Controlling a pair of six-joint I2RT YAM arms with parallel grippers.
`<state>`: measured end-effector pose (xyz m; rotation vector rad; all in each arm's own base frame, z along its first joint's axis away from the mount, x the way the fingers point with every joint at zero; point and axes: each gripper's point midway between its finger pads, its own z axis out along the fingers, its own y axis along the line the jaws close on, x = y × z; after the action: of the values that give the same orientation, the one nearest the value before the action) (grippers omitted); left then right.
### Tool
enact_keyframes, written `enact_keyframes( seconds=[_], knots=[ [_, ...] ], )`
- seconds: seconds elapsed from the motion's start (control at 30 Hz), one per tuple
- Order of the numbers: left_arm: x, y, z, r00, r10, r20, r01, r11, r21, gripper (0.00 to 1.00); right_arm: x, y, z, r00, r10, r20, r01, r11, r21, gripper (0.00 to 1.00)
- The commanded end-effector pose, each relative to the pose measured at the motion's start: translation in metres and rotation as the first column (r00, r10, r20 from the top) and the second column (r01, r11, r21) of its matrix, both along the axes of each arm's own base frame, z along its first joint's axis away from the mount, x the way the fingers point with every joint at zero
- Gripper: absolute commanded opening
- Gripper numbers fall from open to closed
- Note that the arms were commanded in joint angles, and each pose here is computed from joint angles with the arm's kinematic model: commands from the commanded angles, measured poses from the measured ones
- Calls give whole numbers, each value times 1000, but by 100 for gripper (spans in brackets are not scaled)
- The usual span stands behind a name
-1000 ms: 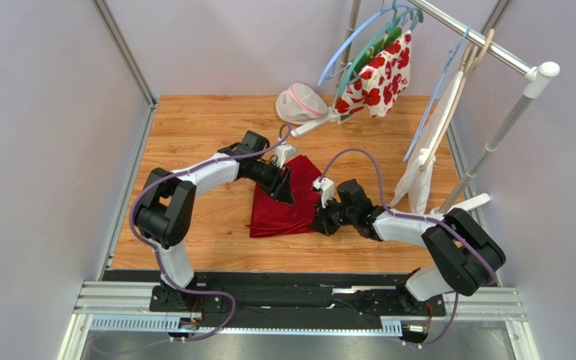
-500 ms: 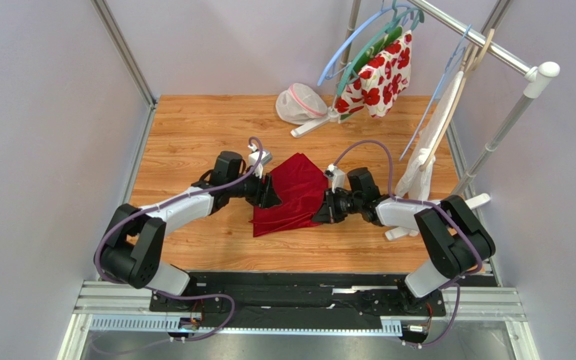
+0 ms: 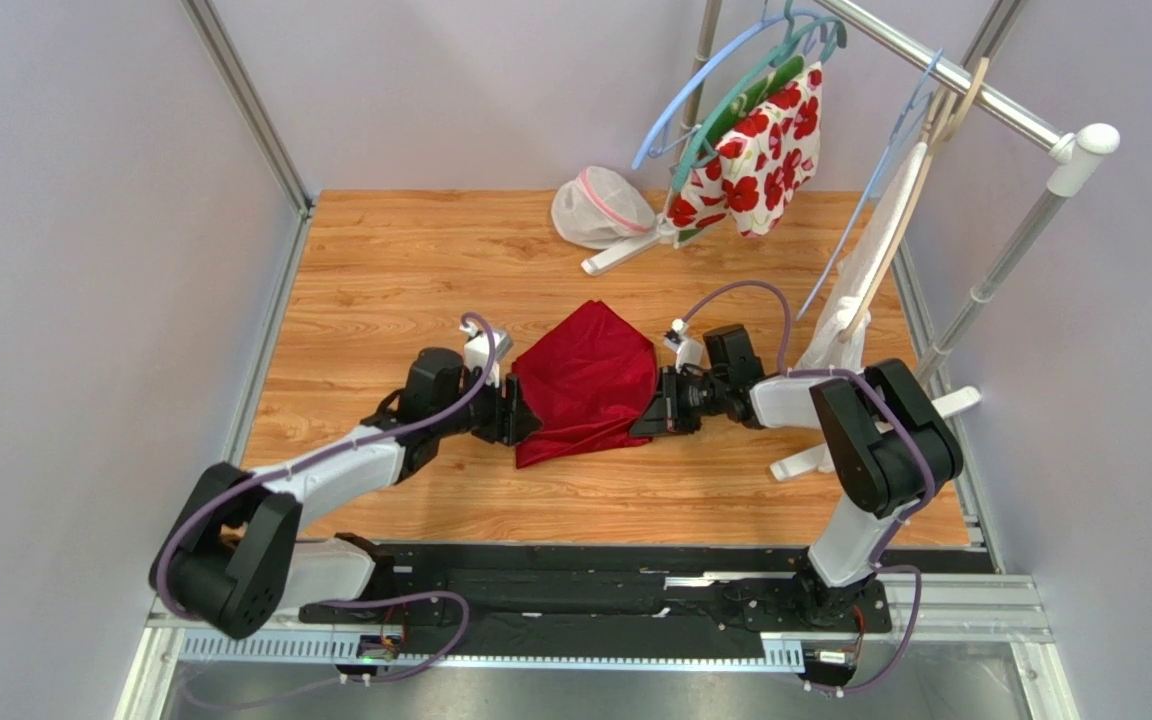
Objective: Fold the napkin, place the utensils inside, and roll it up
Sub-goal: Roll the napkin with the utensil
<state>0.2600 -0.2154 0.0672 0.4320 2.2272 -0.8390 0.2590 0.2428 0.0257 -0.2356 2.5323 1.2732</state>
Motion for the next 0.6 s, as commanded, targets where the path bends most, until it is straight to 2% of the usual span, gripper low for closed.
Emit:
enact_keyframes(
  seconds=[0.0,0.17,0.33,0.4,0.5,0.57],
  knots=[
    [-10,-6,23,991,8,130,1,998,-66,58,-1,-9,-19,996,-46,-70,42,997,-60,0],
    [-28,-18,34,975,-36,221,52,997,-63,58,-1,-10,-21,995,-46,-87,39,996,-77,0],
    [-20,-31,61,933,-26,360,34,999,-15,59,5,-10,-19,996,-48,-75,42,996,-83,0],
    [-18,-35,65,913,-33,406,23,999,29,59,-1,-13,-23,993,-45,-109,33,994,-103,0],
    [-19,-47,62,902,-102,419,82,994,65,59,-1,-13,-22,992,-42,-116,30,994,-108,0],
    [-20,-53,45,912,-147,382,113,987,111,59,-1,-13,-23,992,-39,-118,27,994,-107,0]
  ],
)
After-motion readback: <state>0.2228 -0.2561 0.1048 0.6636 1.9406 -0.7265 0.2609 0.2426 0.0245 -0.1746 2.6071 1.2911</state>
